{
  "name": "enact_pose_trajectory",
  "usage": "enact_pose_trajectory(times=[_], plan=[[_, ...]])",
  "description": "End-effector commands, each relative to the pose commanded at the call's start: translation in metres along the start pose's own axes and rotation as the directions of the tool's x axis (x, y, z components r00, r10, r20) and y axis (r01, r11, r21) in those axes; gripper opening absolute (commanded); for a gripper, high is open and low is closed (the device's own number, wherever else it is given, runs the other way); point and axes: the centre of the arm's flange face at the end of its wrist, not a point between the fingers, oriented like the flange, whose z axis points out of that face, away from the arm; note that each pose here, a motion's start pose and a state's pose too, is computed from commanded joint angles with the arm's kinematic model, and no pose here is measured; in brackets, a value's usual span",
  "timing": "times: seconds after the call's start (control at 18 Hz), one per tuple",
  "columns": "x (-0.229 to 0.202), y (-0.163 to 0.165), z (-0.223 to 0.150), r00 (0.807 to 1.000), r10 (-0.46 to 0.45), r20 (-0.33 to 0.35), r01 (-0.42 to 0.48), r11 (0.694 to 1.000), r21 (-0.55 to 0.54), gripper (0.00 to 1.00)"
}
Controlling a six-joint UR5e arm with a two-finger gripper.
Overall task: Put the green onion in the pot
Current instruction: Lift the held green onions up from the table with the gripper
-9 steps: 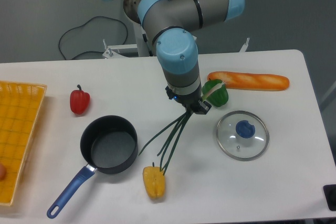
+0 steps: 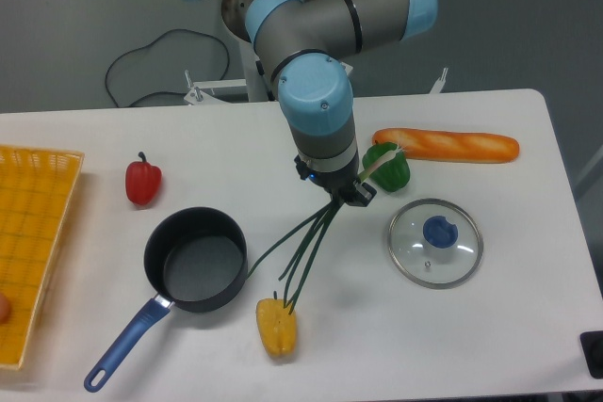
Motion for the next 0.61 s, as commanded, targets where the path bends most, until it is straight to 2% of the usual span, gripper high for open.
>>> enact_pose_trajectory(times=[0.39, 0.61], plan=[[0.019, 0.005, -0.024, 0.999, 0.011, -0.030, -0.010, 1.000, 0.030, 0.10], [0.037, -0.001, -0.025, 0.997, 0.041, -0.063, -0.041, 0.999, 0.000, 0.10]])
